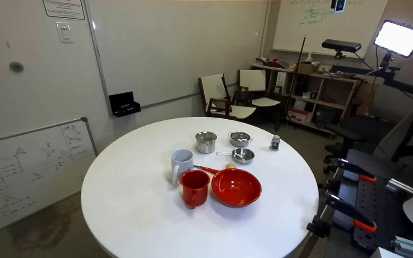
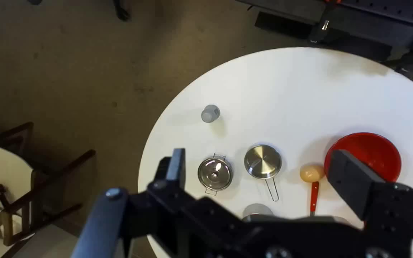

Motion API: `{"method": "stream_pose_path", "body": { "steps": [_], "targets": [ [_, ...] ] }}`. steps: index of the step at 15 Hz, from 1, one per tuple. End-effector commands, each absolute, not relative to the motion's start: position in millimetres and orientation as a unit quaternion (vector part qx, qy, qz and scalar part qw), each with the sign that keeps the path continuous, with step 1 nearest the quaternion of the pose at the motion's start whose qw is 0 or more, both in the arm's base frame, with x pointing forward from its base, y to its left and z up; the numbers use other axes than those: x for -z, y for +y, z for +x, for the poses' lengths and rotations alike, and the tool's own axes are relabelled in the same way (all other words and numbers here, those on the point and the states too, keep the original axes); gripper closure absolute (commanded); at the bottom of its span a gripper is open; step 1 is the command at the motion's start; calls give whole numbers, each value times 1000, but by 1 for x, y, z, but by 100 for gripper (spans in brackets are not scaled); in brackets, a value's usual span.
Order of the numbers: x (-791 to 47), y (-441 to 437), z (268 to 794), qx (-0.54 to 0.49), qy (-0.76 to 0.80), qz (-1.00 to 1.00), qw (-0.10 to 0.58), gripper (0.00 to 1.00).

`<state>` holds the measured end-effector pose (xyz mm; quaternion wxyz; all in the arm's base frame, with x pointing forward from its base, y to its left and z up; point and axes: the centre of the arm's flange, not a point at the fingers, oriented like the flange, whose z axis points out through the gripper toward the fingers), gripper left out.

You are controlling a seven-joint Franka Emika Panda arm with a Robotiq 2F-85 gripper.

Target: Remove the lid from the pot and put it on the table

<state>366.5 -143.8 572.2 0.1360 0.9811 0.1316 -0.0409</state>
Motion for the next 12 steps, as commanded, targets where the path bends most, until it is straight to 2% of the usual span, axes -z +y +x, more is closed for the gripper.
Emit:
{"method": "stream_pose_path", "body": {
  "steps": [1, 5, 12],
  "targets": [
    [-572, -144, 366, 41, 132, 981, 136, 0],
    [-555, -150, 397, 44, 139, 981, 129, 0],
    [-485, -156, 486, 43, 167, 979, 106, 0]
  ]
}}
